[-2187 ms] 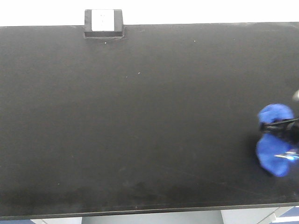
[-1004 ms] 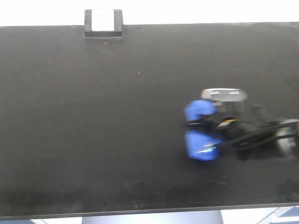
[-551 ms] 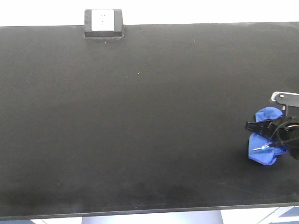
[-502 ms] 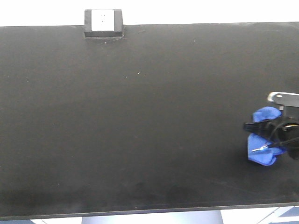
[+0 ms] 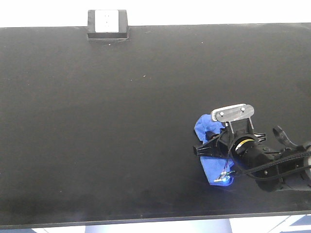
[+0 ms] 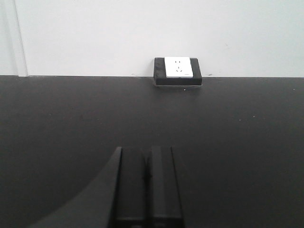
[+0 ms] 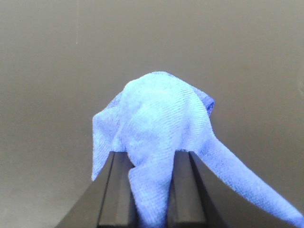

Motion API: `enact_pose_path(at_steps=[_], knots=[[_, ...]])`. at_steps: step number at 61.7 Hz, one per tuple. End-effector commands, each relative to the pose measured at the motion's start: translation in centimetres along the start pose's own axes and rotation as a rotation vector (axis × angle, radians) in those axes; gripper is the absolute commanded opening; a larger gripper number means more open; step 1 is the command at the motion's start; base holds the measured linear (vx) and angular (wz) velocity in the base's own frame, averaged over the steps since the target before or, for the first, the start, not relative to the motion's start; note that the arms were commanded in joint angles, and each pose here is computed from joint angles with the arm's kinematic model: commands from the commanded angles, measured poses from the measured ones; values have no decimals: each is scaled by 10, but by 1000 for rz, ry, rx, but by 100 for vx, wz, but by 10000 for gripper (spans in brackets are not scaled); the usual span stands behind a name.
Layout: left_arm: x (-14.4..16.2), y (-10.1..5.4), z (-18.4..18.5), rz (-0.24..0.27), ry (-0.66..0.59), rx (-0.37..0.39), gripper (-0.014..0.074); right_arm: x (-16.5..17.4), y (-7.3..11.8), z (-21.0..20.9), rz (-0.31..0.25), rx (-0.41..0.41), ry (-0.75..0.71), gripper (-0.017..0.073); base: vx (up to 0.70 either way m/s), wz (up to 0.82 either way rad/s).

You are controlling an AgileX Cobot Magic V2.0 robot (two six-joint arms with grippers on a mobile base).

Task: Wipe right workspace with blue cloth
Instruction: 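Rub the cloth back and forth across the bench surface, then open the right gripper and release the blue cloth on the bench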

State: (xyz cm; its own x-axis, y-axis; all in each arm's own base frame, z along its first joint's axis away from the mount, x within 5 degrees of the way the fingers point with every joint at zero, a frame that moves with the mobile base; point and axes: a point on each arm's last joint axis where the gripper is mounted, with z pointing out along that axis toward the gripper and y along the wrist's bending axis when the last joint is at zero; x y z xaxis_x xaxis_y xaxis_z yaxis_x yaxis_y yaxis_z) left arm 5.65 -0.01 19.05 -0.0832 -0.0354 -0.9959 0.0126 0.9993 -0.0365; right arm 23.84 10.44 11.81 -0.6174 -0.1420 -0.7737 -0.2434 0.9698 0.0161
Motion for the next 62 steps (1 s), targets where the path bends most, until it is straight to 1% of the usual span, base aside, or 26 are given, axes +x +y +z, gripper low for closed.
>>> enact_pose_path(at_steps=[1, 6, 14, 19, 26, 34, 42, 52, 62], knots=[[2, -1, 0, -7, -67, 19, -6, -23, 1, -10, 13, -2, -140, 126, 0, 0], [2, -1, 0, -7, -67, 19, -6, -29, 0, -14, 17, -2, -181, 193, 0, 0], [2, -1, 0, -7, -67, 19, -6, -36, 0, -22, 26, -7, -217, 333, 0, 0], [2, -1, 0, -7, -67, 19, -6, -40, -2, -27, 58, 1, -232, 424, 0, 0], [2, -1, 0, -7, -67, 19, -6, -46, -2, -38, 88, -8, -242, 494, 0, 0], [2, -1, 0, -7, -67, 19, -6, -54, -1, -59, 103, -50, -241, 510, 0, 0], [2, -1, 0, -7, -67, 19, -6, -63, 1, -95, 118, -117, -251, 510, 0, 0], [2, -1, 0, -7, -67, 19, -6, -69, 0, -138, 94, -183, -308, 510, 0, 0], [2, -1, 0, -7, -67, 19, -6, -72, -3, -167, 98, -217, -390, 510, 0, 0]])
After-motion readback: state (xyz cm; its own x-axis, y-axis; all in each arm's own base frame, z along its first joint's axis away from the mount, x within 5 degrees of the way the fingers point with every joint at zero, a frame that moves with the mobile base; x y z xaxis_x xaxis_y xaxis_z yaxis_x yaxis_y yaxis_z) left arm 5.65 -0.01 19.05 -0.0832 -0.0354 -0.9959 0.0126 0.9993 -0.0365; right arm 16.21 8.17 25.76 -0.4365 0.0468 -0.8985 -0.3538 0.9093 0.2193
